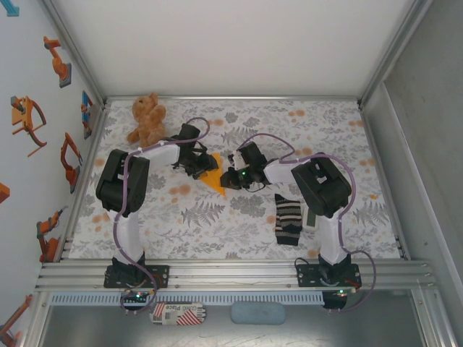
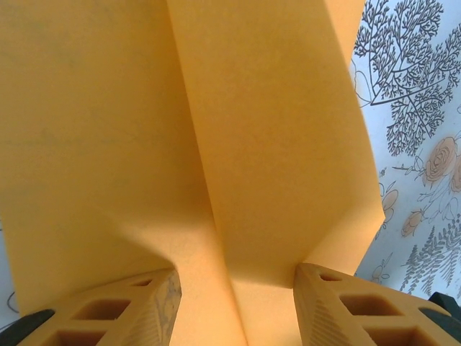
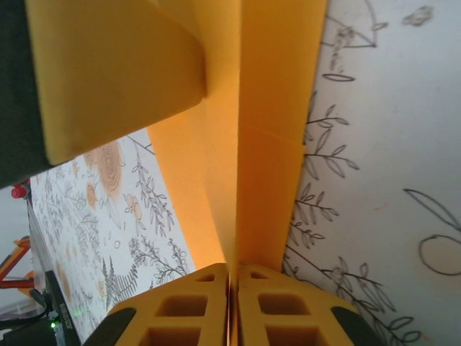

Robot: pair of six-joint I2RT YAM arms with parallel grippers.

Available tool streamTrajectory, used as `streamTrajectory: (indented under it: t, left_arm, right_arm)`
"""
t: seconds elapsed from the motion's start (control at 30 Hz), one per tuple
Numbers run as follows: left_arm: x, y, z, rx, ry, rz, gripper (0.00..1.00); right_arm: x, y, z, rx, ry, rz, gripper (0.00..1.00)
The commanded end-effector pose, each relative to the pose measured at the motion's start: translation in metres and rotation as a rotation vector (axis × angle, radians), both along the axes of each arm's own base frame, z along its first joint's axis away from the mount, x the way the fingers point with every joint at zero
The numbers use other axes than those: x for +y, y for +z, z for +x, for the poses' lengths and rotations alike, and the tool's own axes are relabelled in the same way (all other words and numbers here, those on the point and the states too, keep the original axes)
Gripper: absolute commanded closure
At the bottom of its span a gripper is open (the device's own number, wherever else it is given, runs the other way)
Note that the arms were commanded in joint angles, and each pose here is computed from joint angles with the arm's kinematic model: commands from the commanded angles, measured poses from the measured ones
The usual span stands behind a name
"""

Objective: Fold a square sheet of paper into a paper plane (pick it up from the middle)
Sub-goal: Fourth fold the wing at the center of the table.

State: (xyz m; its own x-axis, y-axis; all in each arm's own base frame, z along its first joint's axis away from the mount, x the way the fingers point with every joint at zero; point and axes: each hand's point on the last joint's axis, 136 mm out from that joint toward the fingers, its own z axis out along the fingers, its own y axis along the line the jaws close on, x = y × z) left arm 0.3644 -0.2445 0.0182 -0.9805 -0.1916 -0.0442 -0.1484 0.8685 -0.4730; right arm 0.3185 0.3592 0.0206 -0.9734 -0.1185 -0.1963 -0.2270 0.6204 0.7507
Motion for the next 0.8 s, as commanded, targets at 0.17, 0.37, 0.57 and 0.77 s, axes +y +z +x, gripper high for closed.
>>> streamTrajectory:
  t: [0.17,0.37,0.57,0.77]
  left_arm:
    - [0.033,-0.036,-0.032,0.142,-0.006,0.169,0.51]
    - [-0.001,0.034,0.012,-0.053,-0.009,-0.075,0.48]
    - [-0.012,0.091,0.027,-0.223,0.008,-0.274,0.49]
    - [-0.019,0.078,0.009,-0.222,-0.025,-0.378,0.72]
  right_arm:
    - [-0.024,-0.054,-0.018,0.107,-0.025,-0.149,0.93]
    - [-0.027,-0.061,-0.021,0.124,-0.017,-0.166,0.94]
    - [-0.029,-0.065,-0.022,0.133,-0.020,-0.183,0.94]
    - [-0.029,-0.067,-0.022,0.137,-0.017,-0.185,0.94]
